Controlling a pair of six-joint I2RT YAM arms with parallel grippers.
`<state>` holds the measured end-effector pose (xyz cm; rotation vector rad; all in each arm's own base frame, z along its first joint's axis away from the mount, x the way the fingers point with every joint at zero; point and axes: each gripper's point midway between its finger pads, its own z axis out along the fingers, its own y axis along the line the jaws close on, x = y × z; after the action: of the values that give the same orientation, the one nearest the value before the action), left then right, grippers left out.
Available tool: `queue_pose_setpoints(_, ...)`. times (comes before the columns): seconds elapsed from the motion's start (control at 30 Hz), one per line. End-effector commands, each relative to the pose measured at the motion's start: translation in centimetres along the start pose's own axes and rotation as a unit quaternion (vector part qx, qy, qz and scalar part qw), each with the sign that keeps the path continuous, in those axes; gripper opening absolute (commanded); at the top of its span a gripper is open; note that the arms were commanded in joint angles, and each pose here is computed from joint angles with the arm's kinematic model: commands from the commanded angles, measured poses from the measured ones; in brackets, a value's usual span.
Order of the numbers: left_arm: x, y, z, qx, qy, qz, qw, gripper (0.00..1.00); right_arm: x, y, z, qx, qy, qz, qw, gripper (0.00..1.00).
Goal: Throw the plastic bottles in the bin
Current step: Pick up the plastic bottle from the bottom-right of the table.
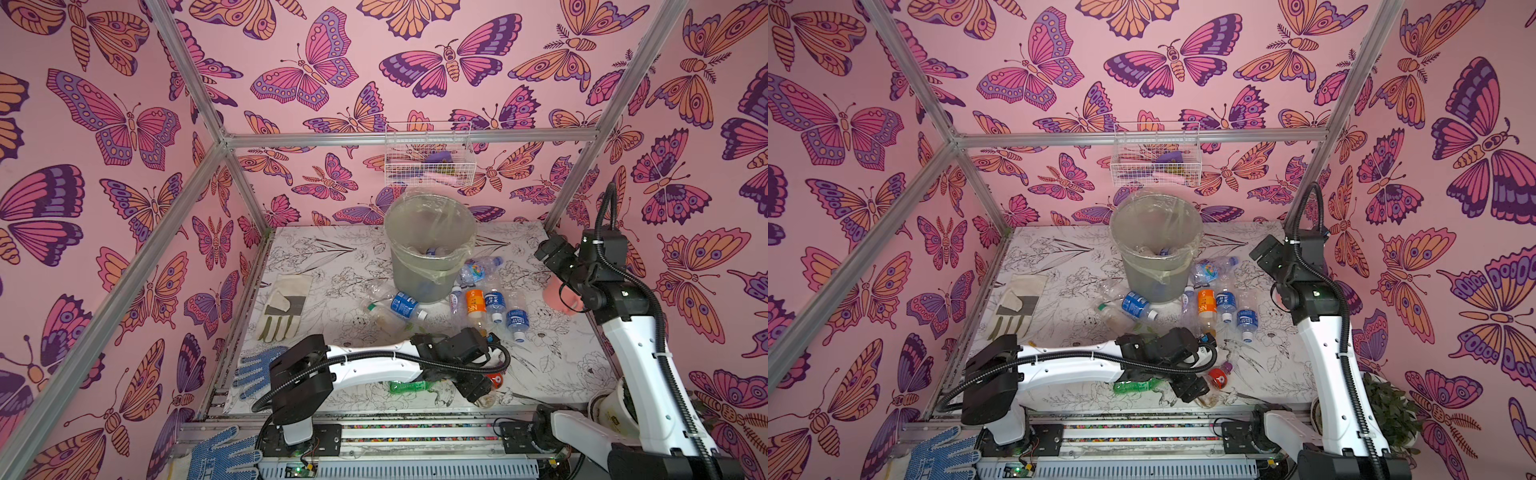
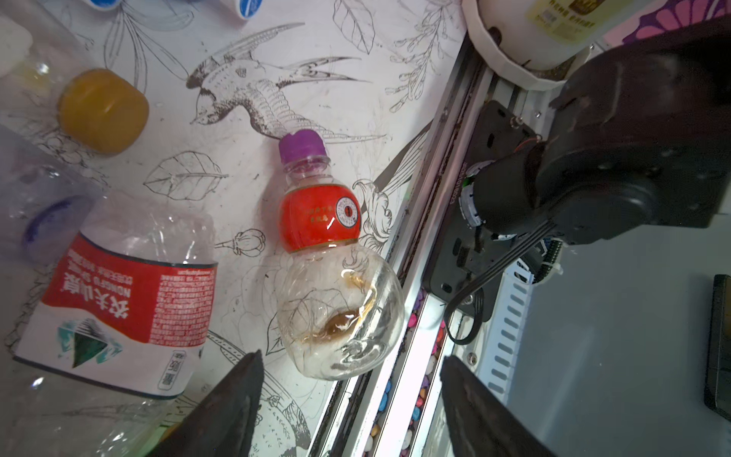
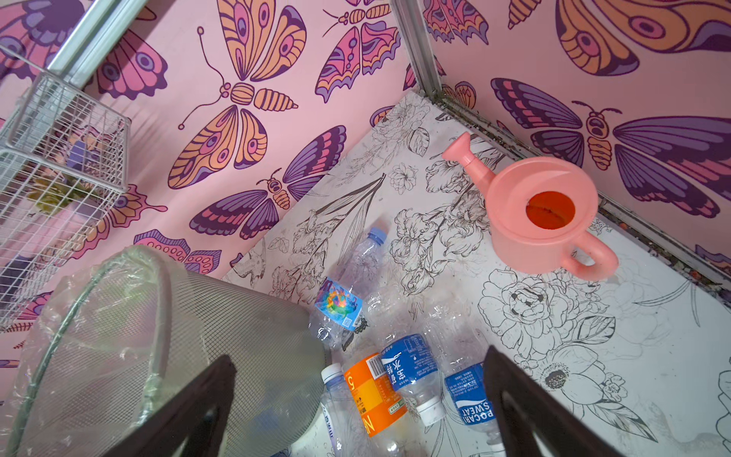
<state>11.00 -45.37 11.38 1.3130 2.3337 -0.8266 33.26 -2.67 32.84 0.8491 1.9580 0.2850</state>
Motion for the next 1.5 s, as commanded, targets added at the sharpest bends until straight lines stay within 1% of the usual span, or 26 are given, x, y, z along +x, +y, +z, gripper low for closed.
queue_pose_setpoints(0.0,0.6,0.5,0.5,-0.016,0.025,-0.016,0.999,0.73,-0.2,-0.4,-0.4,0.005,-0.005,0.014,1.0,0.99)
queue_pose_setpoints(0.2,1.1,0.8,1.8,-0.026,0.057,-0.019,0.998,0.72,-0.1,-0.5,-0.5,0.002,-0.006,0.018,1.0,0.99)
queue_pose_setpoints(0.53,1.7,0.5,3.4,-0.015,0.089,-0.008,0.996,0.73,-0.6,-0.9,-1.0,0.005,-0.018,0.021,1.0,0.99)
queue_pose_setpoints(0.67,2.0,0.6,4.0,-0.017,0.102,-0.006,0.995,0.75,-0.6,-1.0,-1.1,0.004,-0.019,0.022,1.0,0.99)
queue_pose_setpoints(0.97,2.4,0.8,5.1,-0.02,0.121,-0.001,0.992,0.79,-1.0,-1.2,-1.7,0.006,-0.032,0.019,0.999,0.99)
queue_pose_setpoints(1.33,3.0,2.4,6.2,-0.053,0.136,0.007,0.989,0.79,-1.2,-1.5,-1.9,0.01,-0.038,0.015,0.999,0.99)
queue_pose_setpoints(1.47,3.2,2.9,6.7,-0.06,0.141,0.007,0.988,0.81,-1.2,-1.6,-1.9,0.011,-0.039,0.014,0.999,0.99)
